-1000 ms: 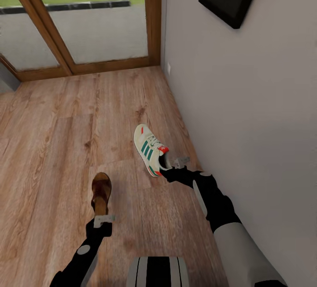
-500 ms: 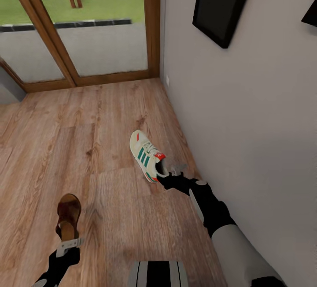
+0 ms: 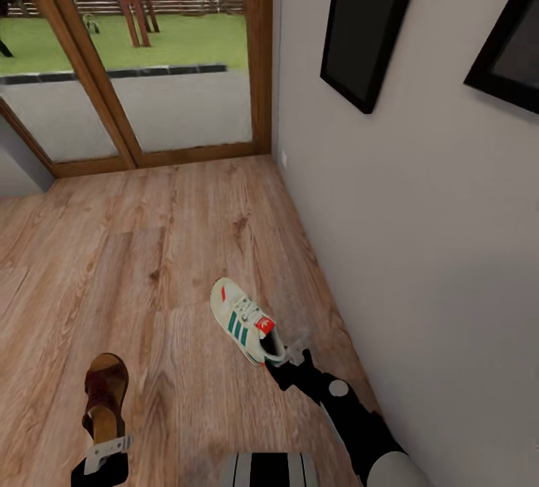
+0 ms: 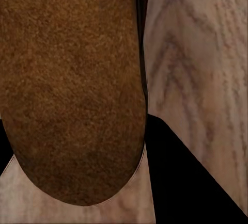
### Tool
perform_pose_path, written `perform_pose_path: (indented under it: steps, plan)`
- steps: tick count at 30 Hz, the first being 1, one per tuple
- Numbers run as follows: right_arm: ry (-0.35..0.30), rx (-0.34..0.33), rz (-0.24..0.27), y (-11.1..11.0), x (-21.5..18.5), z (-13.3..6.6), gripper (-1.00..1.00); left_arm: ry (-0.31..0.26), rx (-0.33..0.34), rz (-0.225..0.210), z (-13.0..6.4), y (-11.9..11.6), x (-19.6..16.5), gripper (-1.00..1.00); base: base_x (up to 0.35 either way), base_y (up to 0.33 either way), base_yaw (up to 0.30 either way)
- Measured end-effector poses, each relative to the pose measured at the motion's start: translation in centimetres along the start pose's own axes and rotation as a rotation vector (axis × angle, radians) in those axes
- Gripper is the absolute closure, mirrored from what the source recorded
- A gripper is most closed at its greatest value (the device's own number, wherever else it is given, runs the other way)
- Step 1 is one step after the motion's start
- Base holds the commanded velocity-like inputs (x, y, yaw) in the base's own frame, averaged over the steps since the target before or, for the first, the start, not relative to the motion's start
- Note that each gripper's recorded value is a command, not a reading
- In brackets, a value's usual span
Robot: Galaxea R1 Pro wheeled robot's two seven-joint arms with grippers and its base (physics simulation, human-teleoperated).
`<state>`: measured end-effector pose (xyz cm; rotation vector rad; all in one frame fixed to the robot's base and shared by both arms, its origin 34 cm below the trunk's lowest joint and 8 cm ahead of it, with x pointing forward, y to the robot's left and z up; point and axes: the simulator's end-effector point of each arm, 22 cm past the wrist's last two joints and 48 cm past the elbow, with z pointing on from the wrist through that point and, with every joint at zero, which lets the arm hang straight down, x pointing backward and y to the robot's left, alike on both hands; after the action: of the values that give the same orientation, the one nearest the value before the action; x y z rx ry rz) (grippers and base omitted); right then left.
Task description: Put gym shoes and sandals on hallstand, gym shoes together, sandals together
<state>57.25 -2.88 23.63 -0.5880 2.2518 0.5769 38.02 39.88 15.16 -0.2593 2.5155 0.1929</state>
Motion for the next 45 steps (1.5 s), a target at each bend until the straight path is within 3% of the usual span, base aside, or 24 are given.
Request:
perform_pose_path:
  steps: [4, 7, 29, 33, 39, 41, 44, 45]
  plan:
    - [-0.018, -0.012, -0.017, 1.0, 4.9, -1.8, 1.00, -0.010, -0.003, -0.006, -0.5, 0.2, -0.2, 1.00, 0.000, 0.000, 0.000]
    - [-0.017, -0.023, -0.021, 1.6, 6.2, -2.3, 1.00, -0.015, -0.001, -0.004, -0.7, 0.2, -0.2, 1.00, 0.000, 0.000, 0.000]
    - [-0.033, -0.008, -0.039, 0.8, 5.7, -3.2, 1.00, -0.057, 0.005, -0.008, -1.0, 0.0, -1.6, 1.00, -0.167, 0.215, 0.000]
    - [-0.026, 0.021, -0.049, -0.9, 6.1, -3.8, 1.00, -0.061, 0.004, -0.010, -1.0, 0.1, -1.8, 1.00, -0.176, 0.277, 0.000]
    - [-0.020, 0.121, -0.057, -3.9, 6.4, -4.5, 1.00, -0.062, 0.003, -0.010, -1.1, 0.1, -1.9, 1.00, -0.167, 0.279, 0.000]
    - [0.004, 0.226, -0.057, -6.9, 7.7, -5.5, 1.00, -0.062, 0.003, -0.010, -1.1, 0.1, -1.9, 1.00, -0.134, 0.287, 0.000]
    - [0.041, 0.331, -0.049, -9.1, 10.8, -7.3, 1.00, -0.060, 0.005, -0.009, -1.1, 0.0, -1.8, 1.00, -0.122, 0.290, 0.000]
    - [0.038, 0.334, -0.056, -9.1, 11.0, -7.4, 1.00, -0.060, 0.005, -0.009, -1.1, 0.0, -1.8, 1.00, -0.118, 0.290, 0.000]
